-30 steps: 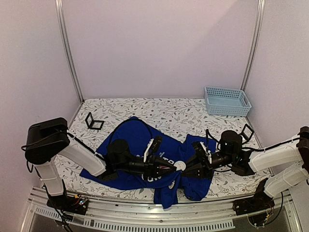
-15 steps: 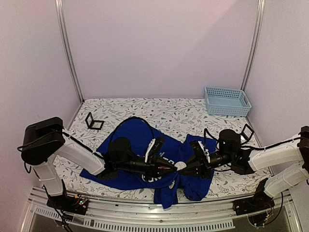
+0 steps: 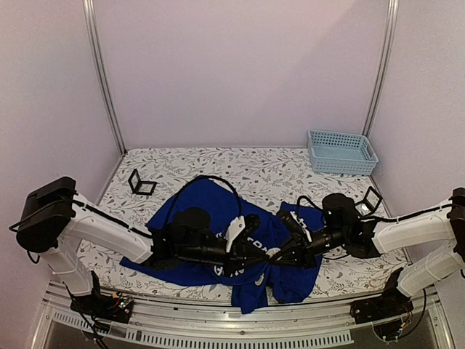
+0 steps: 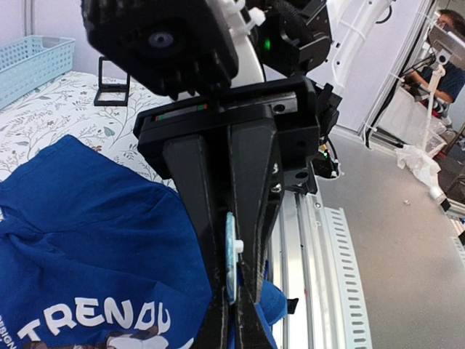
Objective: Pin the brooch onto the clothing
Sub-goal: Pin the brooch onto the flattened clothing.
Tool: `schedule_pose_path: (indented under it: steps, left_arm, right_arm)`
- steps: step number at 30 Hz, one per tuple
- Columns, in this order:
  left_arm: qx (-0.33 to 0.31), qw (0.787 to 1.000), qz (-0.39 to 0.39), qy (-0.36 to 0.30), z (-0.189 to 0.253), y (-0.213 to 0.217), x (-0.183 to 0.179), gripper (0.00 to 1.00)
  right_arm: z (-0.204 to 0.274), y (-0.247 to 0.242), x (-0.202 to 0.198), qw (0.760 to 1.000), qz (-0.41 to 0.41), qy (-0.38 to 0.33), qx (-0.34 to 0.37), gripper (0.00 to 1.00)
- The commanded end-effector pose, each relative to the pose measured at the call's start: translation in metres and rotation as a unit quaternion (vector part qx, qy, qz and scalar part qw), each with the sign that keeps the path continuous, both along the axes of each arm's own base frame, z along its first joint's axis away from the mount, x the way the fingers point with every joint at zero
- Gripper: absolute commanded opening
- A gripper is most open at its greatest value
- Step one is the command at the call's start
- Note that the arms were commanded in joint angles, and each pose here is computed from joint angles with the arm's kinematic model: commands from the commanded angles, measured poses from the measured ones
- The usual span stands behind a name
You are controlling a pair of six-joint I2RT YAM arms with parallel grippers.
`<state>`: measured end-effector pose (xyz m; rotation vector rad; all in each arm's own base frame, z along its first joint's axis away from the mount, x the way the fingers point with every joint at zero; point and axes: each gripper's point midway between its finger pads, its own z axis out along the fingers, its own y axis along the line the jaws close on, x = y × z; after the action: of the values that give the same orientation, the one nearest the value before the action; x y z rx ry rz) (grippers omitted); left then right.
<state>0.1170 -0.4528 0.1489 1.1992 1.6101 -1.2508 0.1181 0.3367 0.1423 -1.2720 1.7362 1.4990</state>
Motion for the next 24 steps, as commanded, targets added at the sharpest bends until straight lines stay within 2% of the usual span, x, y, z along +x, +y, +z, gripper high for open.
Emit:
schedule_pose_path:
  steps: [1, 15, 24]
  left_arm:
    - [0.0, 0.998, -0.036, -0.05, 0.012, -0.017, -0.027, 0.0]
    - [-0.023, 0.998, 0.018, -0.048, 0.023, -0.007, -0.017, 0.0]
    - [-0.028, 0.998, 0.033, -0.048, 0.026, -0.003, -0.013, 0.0]
  right_arm:
    - [0.043, 0.017, 0.022, 0.998, -0.035, -0.023, 0.048, 0.07]
    - [0.046, 0.007, 0.05, 0.987, -0.151, 0.002, 0.048, 0.11]
    - [0.05, 0.0, 0.059, 0.98, -0.192, 0.014, 0.056, 0.11]
